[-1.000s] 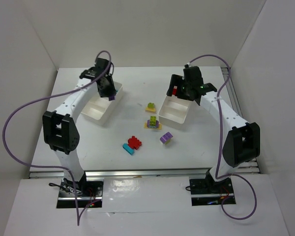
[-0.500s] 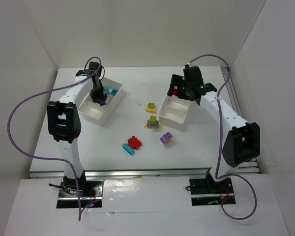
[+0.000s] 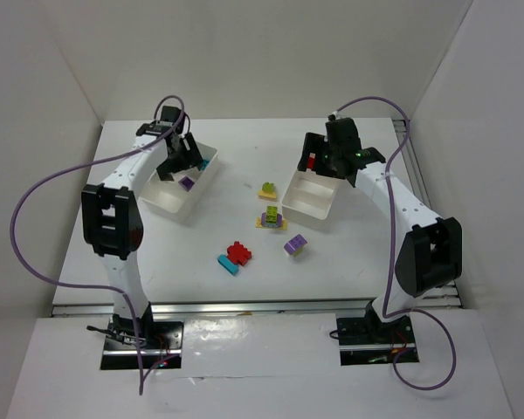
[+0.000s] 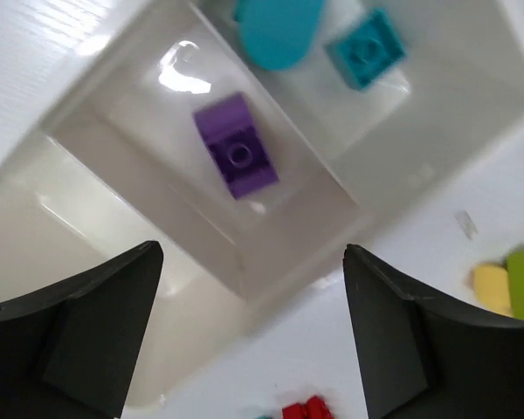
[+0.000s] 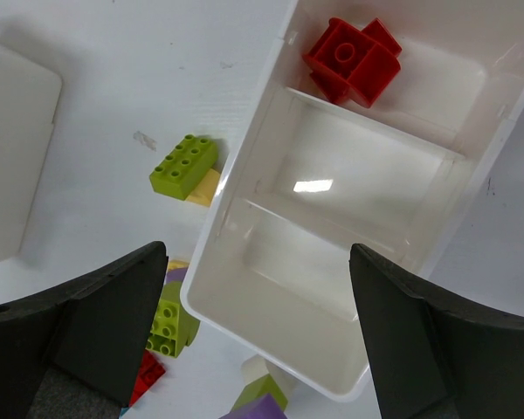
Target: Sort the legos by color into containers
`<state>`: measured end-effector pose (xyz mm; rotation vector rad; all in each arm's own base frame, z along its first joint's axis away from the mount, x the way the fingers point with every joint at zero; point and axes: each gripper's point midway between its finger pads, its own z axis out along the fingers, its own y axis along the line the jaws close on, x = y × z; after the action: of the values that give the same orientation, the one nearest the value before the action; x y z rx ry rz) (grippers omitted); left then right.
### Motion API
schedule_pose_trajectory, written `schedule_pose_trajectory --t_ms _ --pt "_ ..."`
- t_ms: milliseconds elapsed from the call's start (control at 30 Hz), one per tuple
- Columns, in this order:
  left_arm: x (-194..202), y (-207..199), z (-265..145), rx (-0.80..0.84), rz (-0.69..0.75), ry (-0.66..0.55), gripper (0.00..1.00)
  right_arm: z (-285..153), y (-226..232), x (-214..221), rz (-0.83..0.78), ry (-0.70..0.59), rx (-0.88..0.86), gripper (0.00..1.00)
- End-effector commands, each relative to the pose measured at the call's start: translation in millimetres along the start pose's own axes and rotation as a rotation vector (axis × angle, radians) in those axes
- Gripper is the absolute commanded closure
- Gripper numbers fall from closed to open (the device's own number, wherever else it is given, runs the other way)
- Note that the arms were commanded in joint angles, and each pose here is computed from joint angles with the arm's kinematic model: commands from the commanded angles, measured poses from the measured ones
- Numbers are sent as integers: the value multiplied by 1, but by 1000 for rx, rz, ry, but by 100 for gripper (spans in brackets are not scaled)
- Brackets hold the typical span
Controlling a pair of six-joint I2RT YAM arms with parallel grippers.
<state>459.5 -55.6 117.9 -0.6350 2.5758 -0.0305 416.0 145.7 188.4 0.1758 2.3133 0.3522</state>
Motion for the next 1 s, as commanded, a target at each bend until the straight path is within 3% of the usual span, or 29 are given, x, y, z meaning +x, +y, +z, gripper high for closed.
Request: schedule_pose_trajectory --t_ms 0,67,200,400,467,600,767,867,967 --pt "-8 -47 -71 171 107 -148 7 -8 -1 -12 4 -29 8 8" --pt "4 -65 -91 241 183 -157 15 -7 -2 -8 4 -21 12 8" --pt "71 -103 -98 316 389 -72 17 -8 -5 -3 4 -12 16 8" --pt "160 -74 -85 313 414 131 16 -26 -9 11 -32 -5 14 8" --pt "171 -68 -86 305 400 148 16 -29 -2 18 -69 1 -18 8" --pt "175 -66 -85 311 392 159 17 -33 28 44 -128 44 -85 8" --pt "138 -66 -94 246 350 79 18 -21 59 74 -139 105 -61 9" --pt "120 -65 -97 221 315 59 18 -7 76 65 -140 65 -34 16" --pt "104 -53 -93 167 216 47 18 13 95 45 -177 28 -7 16"
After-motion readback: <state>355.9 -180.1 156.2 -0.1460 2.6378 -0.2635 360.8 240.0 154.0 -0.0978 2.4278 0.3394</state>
